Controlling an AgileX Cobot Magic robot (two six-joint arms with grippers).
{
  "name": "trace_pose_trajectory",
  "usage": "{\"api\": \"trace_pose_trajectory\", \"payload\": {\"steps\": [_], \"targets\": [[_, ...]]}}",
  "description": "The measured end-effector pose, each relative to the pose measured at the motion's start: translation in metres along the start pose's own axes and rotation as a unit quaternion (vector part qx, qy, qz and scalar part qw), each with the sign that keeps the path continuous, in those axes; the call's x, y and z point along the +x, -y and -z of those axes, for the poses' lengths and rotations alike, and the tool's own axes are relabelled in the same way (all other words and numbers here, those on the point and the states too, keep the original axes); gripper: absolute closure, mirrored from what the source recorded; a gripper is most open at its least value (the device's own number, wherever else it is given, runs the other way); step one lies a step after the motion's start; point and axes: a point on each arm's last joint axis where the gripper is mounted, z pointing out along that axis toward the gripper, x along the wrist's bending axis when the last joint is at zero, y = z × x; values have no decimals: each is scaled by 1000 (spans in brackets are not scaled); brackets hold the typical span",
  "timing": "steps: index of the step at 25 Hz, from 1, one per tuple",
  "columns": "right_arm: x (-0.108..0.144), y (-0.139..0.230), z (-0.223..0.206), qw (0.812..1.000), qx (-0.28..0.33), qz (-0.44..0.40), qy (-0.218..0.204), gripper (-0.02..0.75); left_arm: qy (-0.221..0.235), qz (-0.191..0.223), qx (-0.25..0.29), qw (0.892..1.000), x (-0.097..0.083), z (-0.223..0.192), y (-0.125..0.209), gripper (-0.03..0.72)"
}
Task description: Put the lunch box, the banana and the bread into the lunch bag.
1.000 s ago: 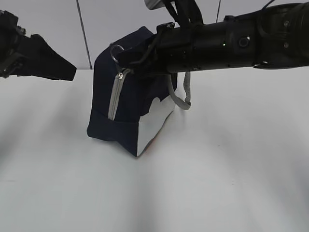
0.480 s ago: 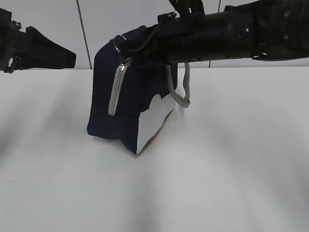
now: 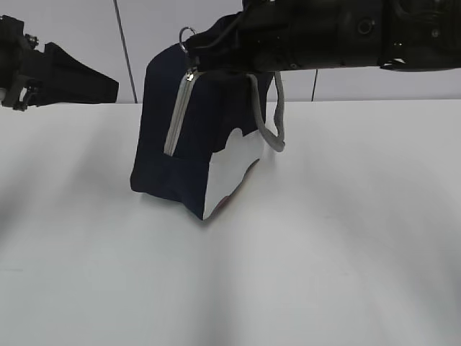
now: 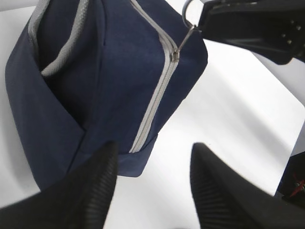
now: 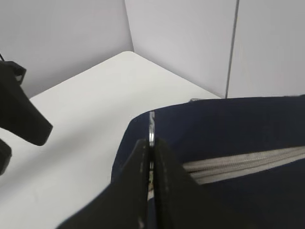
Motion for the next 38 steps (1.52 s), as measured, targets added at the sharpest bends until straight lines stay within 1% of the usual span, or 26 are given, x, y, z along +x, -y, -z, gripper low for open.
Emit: {"api": "trace_pose_trajectory", "payload": {"steps": [5, 9, 12, 14, 16, 19, 22, 25, 30, 34, 38], "targets": [[-23, 2, 7, 999, 1, -35, 31, 754, 1, -1, 0, 1000, 0, 0, 0, 328], [-30, 0, 12, 999, -9, -48, 16, 754, 5, -9, -10, 1000, 0, 0, -2, 328], [-27, 1, 12, 999, -4, -46, -4, 754, 10, -19, -26, 999, -1, -1, -4, 328], [-25, 2, 12, 999, 1, -39, -15, 754, 12, -17, -30, 999, 0, -2, -5, 328], [-24, 1, 12, 999, 1, -38, -19, 754, 13, -14, -27, 999, 2, -5, -4, 328], [-22, -8, 13, 999, -10, -30, -36, 754, 19, -10, -21, 1000, 5, -8, -1, 328], [-21, -13, 14, 998, -14, -28, -46, 754, 20, -18, -19, 999, 6, -10, 0, 328], [-19, -10, 14, 998, 0, -29, -56, 754, 16, -20, -23, 999, 7, -10, -1, 328], [-15, -6, 14, 996, 23, -25, -79, 754, 16, -5, -48, 999, 7, -10, -6, 328], [-14, -6, 15, 996, 26, -23, -85, 754, 23, -42, -45, 998, 10, -16, -3, 326], [-14, -5, 15, 996, 29, -21, -87, 754, 37, -55, -37, 997, 14, -32, 2, 305]]}}
